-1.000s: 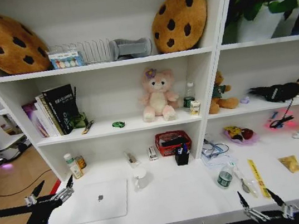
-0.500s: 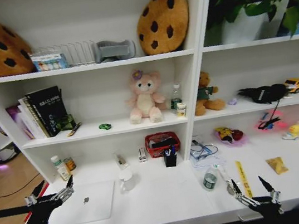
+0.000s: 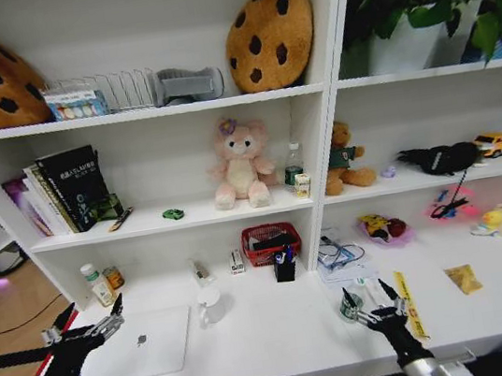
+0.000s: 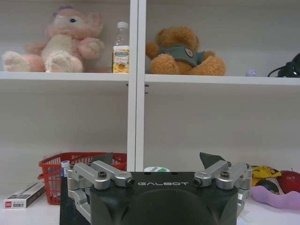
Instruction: Organize the objects on the table.
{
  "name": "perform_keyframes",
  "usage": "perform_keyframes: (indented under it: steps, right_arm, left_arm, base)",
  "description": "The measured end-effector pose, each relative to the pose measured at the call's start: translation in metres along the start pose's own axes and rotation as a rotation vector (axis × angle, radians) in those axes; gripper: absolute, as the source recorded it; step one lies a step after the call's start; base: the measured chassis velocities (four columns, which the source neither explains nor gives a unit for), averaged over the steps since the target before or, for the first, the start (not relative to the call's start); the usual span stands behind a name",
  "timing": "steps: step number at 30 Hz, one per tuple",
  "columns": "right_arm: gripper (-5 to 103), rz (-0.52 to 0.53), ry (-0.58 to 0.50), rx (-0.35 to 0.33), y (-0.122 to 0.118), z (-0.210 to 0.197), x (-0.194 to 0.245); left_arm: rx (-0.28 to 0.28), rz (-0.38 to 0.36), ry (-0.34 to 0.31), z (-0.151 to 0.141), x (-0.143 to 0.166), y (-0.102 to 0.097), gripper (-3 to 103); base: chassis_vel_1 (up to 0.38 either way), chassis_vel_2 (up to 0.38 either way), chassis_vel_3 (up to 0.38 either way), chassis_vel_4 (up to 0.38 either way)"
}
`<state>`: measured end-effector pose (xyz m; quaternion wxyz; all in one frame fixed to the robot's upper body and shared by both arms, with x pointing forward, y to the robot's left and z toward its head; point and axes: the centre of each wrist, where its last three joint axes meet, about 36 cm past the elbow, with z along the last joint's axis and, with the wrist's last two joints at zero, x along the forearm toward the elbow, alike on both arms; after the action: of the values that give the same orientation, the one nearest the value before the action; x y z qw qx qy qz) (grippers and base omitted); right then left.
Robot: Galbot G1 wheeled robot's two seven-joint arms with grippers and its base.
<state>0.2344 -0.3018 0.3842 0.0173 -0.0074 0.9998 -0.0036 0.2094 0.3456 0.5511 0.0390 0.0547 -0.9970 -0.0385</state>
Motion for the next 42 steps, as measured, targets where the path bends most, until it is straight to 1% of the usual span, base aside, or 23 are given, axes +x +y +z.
perform_keyframes:
  steps: [5, 11, 12, 13, 14, 16, 17, 18, 20, 21, 23, 24, 25, 26, 29, 30, 32, 33, 36, 42]
  right_arm:
    - [100, 0.008, 0.031, -0.02, -0.003, 0.002, -0.01]
    - [100, -0.005, 0.071, -0.024, -0.002, 0.011, -0.016]
    - [102, -0.005, 0.079, -0.025, -0.002, 0.014, -0.017]
    - [99, -0.006, 0.085, -0.025, -0.003, 0.016, -0.018]
    - [99, -0.006, 0.085, -0.025, -0.003, 0.016, -0.018]
    - [93, -0.007, 0.092, -0.024, -0.003, 0.018, -0.02]
    - [88, -0.005, 0.093, -0.024, -0.003, 0.018, -0.021]
    - [88, -0.005, 0.093, -0.024, -0.003, 0.018, -0.021]
    - [77, -0.004, 0.099, -0.019, -0.004, 0.019, -0.022]
    - [77, -0.004, 0.099, -0.019, -0.004, 0.019, -0.022]
    - [65, -0.006, 0.101, -0.017, -0.002, 0.02, -0.021]
    - [65, -0.006, 0.101, -0.017, -0.002, 0.02, -0.021]
    - [60, -0.01, 0.104, -0.015, -0.002, 0.022, -0.021]
    - [60, -0.01, 0.104, -0.015, -0.002, 0.022, -0.021]
    - [44, -0.022, 0.105, -0.014, 0.0, 0.023, -0.02]
    - [44, -0.022, 0.105, -0.014, 0.0, 0.023, -0.02]
    - [33, -0.022, 0.103, -0.017, 0.001, 0.023, -0.02]
    - [30, -0.022, 0.103, -0.017, 0.001, 0.023, -0.02]
    - [27, -0.022, 0.103, -0.017, 0.001, 0.023, -0.019]
    - [27, -0.035, 0.093, -0.025, 0.001, 0.012, -0.013]
  left_arm:
    - [0.0, 0.0, 0.0, 0.0, 0.0, 0.0, 100]
    - [0.0, 0.0, 0.0, 0.0, 0.0, 0.0, 100]
    - [0.0, 0.0, 0.0, 0.0, 0.0, 0.0, 100]
    - [0.0, 0.0, 0.0, 0.0, 0.0, 0.0, 100]
    - [0.0, 0.0, 0.0, 0.0, 0.0, 0.0, 100]
    - [0.0, 0.0, 0.0, 0.0, 0.0, 0.0, 100]
    - [0.0, 0.0, 0.0, 0.0, 0.0, 0.0, 100]
    - [0.0, 0.0, 0.0, 0.0, 0.0, 0.0, 100]
    - [0.0, 0.0, 0.0, 0.0, 0.0, 0.0, 100]
    - [0.0, 0.0, 0.0, 0.0, 0.0, 0.0, 100]
    - [0.0, 0.0, 0.0, 0.0, 0.0, 0.0, 100]
    - [0.0, 0.0, 0.0, 0.0, 0.0, 0.0, 100]
    - [0.0, 0.0, 0.0, 0.0, 0.0, 0.0, 100]
    - [0.0, 0.0, 0.0, 0.0, 0.0, 0.0, 100]
    - [0.0, 0.0, 0.0, 0.0, 0.0, 0.0, 100]
    - [0.0, 0.0, 0.0, 0.0, 0.0, 0.0, 100]
    - [0.0, 0.0, 0.0, 0.0, 0.0, 0.0, 100]
    - [0.0, 0.0, 0.0, 0.0, 0.0, 0.0, 100]
    - [0.0, 0.0, 0.0, 0.0, 0.0, 0.0, 100]
    - [0.0, 0.0, 0.0, 0.0, 0.0, 0.0, 100]
  base:
    - [0.0, 0.0, 0.0, 0.0]
    - [0.0, 0.0, 0.0, 0.0]
    - [0.0, 0.0, 0.0, 0.0]
    - [0.0, 0.0, 0.0, 0.0]
    - [0.0, 0.0, 0.0, 0.0]
    - [0.0, 0.0, 0.0, 0.0]
    - [0.0, 0.0, 0.0, 0.0]
    - [0.0, 0.0, 0.0, 0.0]
    - [0.0, 0.0, 0.0, 0.0]
    - [0.0, 0.0, 0.0, 0.0]
    - [0.0, 0.0, 0.0, 0.0]
    - [0.0, 0.0, 0.0, 0.0]
    - [0.0, 0.0, 0.0, 0.0]
    - [0.0, 0.0, 0.0, 0.0]
    - [0.0, 0.0, 0.0, 0.0]
    - [0.0, 0.0, 0.0, 0.0]
    - [0.0, 0.0, 0.0, 0.0]
    - [0.0, 0.0, 0.0, 0.0]
    - [0.0, 0.0, 0.0, 0.0]
    - [0.0, 0.0, 0.0, 0.0]
